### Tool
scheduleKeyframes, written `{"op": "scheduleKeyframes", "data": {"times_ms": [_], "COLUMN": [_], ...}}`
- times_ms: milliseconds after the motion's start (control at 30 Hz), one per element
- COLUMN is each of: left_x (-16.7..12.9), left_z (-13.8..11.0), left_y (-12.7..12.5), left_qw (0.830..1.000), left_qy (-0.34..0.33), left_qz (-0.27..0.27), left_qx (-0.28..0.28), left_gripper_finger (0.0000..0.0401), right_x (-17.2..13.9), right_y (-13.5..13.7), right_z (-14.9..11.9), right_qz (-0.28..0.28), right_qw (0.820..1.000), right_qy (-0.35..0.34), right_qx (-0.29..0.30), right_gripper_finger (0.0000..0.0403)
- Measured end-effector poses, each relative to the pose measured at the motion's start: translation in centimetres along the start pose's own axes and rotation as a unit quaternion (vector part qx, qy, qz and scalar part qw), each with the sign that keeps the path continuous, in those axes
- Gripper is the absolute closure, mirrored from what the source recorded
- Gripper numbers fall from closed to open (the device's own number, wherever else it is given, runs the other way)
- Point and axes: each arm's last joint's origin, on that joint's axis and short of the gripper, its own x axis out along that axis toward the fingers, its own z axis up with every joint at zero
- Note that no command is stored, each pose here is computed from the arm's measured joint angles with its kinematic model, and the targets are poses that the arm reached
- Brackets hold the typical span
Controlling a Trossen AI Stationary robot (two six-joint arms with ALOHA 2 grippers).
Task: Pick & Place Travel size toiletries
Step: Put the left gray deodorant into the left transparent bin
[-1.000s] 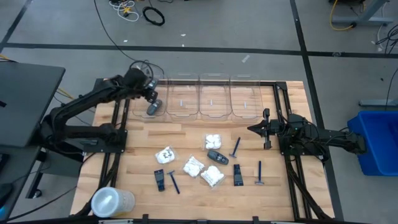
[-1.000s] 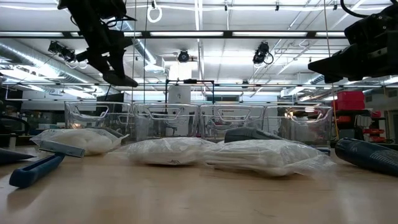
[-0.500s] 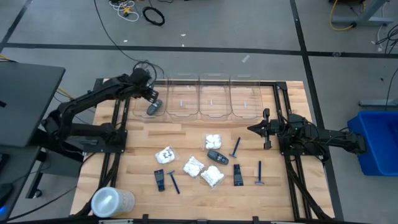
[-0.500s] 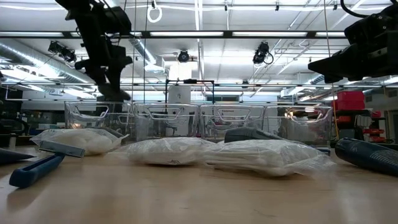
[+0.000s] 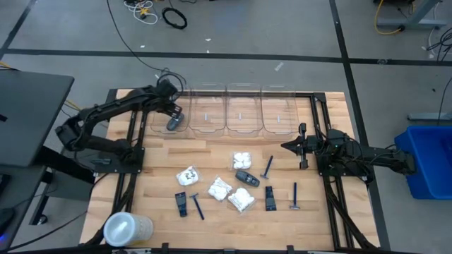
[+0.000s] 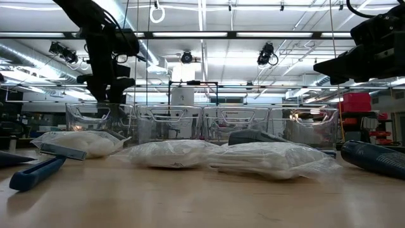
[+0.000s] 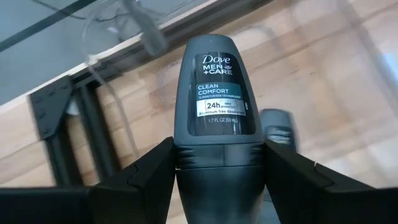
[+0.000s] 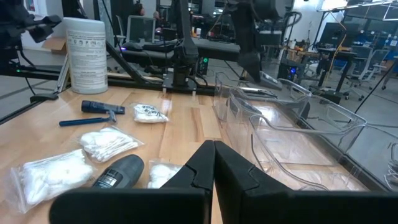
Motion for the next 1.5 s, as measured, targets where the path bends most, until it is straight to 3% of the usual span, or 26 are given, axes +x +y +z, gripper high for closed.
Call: {"op": "scheduleKeyframes", "data": {"times_ms": [100,400,1267,1500], "left_x": [0.7,2.1,2.1,2.1], "left_z": [-0.1,-0.1,-0.1,-0.1], "left_y": [-0.1,-0.8,-0.8,-0.7], "left_qw": [1.0,0.999,0.999,0.999], "left_qy": [0.013,0.037,0.034,0.034], "left_qz": [0.025,0.026,0.026,0.027], "left_qx": [0.014,0.029,0.027,0.022], "left_gripper_finger": [0.0179,0.0179,0.0172,0.0152], "right_x": [0.0,0.0,0.0,0.0], "right_y": [0.0,0.0,0.0,0.0], "right_z": [0.0,0.0,0.0,0.0], "right_qz": [0.0,0.0,0.0,0.0], "right_qw": [1.0,1.0,1.0,1.0], "right_qy": [0.0,0.0,0.0,0.0], "right_qx": [0.0,0.0,0.0,0.0], "right_gripper_finger": [0.0389,0.0389,0.0389,0.0389]}}
